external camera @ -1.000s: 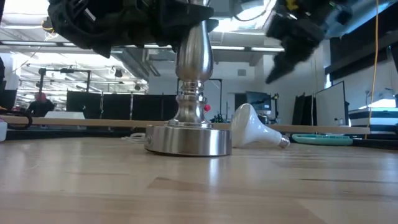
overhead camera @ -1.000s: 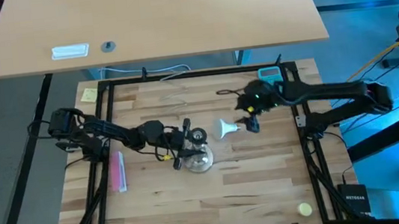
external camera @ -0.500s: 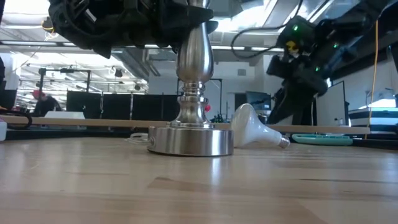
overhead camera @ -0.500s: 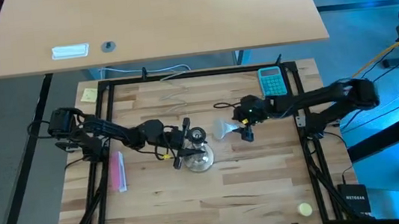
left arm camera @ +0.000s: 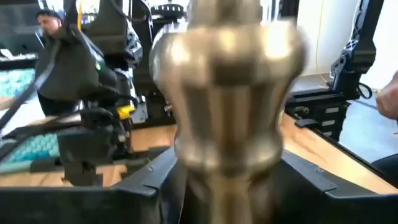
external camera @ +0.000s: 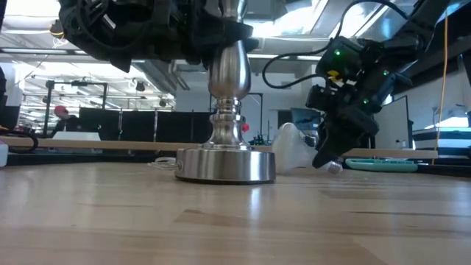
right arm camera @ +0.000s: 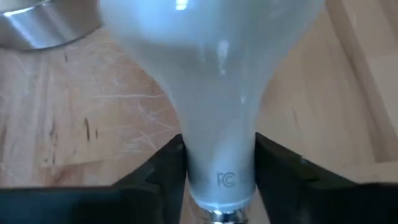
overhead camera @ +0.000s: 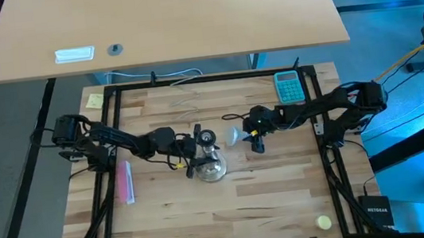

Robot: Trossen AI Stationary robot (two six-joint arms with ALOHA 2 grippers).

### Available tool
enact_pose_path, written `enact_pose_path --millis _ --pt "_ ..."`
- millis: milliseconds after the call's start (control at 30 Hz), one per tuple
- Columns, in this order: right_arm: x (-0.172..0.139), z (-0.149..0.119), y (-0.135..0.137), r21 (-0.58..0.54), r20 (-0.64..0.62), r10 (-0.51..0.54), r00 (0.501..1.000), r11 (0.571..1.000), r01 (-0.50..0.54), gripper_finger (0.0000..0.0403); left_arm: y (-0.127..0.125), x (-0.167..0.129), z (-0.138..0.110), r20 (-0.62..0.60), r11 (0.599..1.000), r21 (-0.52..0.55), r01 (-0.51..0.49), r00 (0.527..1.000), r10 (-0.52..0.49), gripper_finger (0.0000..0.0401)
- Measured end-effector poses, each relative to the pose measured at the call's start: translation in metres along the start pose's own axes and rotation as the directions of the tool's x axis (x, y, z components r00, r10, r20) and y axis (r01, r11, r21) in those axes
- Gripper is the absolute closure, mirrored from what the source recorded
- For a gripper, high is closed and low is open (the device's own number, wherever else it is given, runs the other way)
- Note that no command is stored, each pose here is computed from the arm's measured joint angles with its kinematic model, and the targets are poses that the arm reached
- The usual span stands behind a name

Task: Screw lightbulb
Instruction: Insert the white lightbulb on the silver lamp

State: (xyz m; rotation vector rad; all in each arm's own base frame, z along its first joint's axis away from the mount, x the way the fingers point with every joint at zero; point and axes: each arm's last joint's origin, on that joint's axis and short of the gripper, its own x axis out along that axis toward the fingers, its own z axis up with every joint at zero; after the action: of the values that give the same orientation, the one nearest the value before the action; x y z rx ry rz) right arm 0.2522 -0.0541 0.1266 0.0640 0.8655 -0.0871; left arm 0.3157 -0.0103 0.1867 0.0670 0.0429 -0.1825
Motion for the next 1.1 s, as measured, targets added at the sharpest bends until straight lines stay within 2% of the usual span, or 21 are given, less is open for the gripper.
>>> enact_pose_path --millis 267,600,700,867,967,1100 --pt "-0.017 0.008 0.001 -0.003 0.055 -0.012 0.998 1.0 0.012 0.026 0.0 -0.009 0.012 -0.05 0.998 -0.062 -0.007 0.999 0.004 0.0157" --pt "-0.072 0.031 0.001 0.049 0.267 -0.127 0.955 0.992 0.118 0.026 -0.002 -0.052 0.068 -0.019 0.997 -0.068 -0.045 0.999 0.044 0.0144" --pt "-0.094 0.047 0.001 0.063 0.366 -0.15 0.918 0.989 0.136 0.026 -0.002 -0.062 0.081 0.031 0.996 -0.064 -0.069 0.997 0.071 0.0146" --pt "-0.129 0.078 -0.001 0.15 0.486 -0.27 0.831 0.963 0.225 0.026 -0.003 -0.06 0.082 0.061 0.992 -0.106 -0.066 0.995 0.073 0.0146" --pt "-0.144 0.093 -0.001 0.139 0.542 -0.276 0.794 0.961 0.239 0.026 -0.004 -0.057 0.076 0.018 0.989 -0.136 -0.064 0.998 0.067 0.0146" --pt "-0.155 0.105 -0.001 0.142 0.608 -0.274 0.746 0.961 0.237 0.026 -0.003 -0.054 0.082 0.047 0.984 -0.167 -0.062 0.996 0.071 0.0146"
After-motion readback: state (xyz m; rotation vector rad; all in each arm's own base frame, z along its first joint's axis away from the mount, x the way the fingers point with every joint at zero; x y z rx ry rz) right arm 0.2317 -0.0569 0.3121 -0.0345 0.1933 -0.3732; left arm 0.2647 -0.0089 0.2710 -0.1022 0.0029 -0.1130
